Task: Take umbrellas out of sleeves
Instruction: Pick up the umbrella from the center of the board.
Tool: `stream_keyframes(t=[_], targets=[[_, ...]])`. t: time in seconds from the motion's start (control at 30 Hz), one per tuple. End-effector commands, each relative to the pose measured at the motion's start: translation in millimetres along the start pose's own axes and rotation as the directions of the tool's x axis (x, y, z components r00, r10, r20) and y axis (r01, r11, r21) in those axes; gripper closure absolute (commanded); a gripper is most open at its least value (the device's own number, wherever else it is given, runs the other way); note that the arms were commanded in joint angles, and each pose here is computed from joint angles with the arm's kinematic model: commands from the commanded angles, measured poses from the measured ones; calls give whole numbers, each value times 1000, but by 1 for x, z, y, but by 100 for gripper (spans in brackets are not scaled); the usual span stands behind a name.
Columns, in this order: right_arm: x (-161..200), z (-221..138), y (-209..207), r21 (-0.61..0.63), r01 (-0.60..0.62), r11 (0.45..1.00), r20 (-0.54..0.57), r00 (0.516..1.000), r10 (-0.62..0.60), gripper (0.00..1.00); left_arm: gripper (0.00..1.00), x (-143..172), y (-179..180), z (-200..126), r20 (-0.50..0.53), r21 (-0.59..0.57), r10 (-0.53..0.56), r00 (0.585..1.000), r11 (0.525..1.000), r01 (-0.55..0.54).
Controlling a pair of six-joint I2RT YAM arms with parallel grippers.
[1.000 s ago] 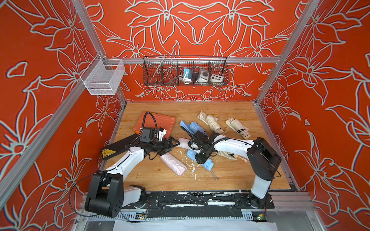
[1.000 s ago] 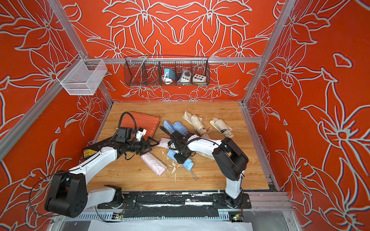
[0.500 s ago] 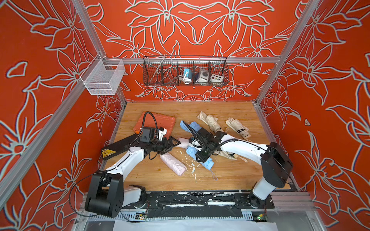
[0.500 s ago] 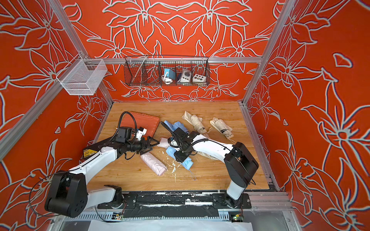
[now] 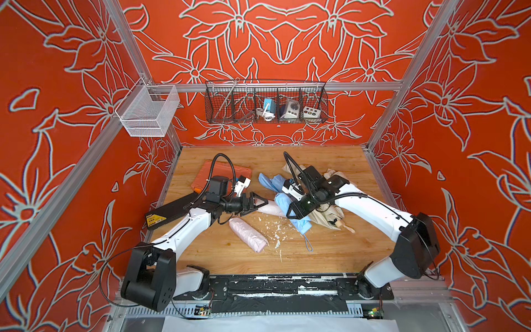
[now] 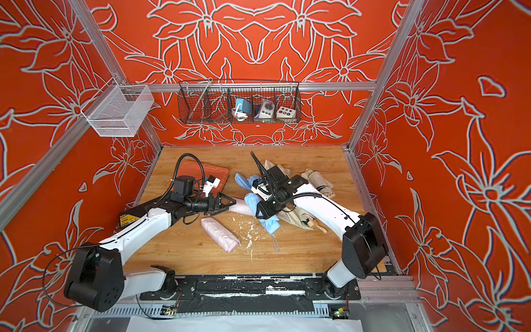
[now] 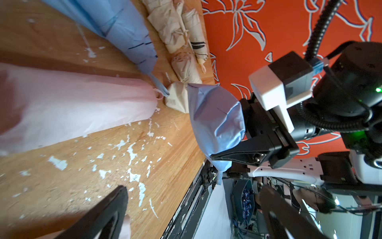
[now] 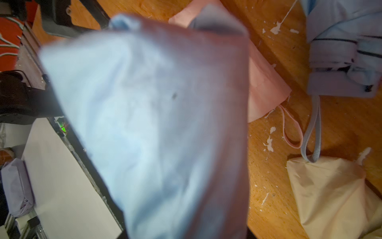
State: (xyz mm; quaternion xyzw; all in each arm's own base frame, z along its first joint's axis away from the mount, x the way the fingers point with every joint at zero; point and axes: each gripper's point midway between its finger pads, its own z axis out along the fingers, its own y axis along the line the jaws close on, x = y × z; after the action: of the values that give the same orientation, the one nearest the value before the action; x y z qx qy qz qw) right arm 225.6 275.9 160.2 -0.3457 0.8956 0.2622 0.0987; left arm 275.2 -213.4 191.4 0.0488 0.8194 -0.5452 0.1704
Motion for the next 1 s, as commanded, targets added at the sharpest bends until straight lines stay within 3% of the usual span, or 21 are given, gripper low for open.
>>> stream_keyframes(t=[0.0,0.43,0.97], targets=[[-3,-24,23,-68,40,997,12,999,-39,69,2,-7,-31,6,-19,84,94,995,992,-92],[-19,-48,46,-126,66,990,75,996,-56,70,2,-7,-71,27,-71,160,177,982,973,-163],[-30,-50,66,-162,106,981,99,991,-91,71,2,-5,-72,36,-77,161,171,982,974,-157]])
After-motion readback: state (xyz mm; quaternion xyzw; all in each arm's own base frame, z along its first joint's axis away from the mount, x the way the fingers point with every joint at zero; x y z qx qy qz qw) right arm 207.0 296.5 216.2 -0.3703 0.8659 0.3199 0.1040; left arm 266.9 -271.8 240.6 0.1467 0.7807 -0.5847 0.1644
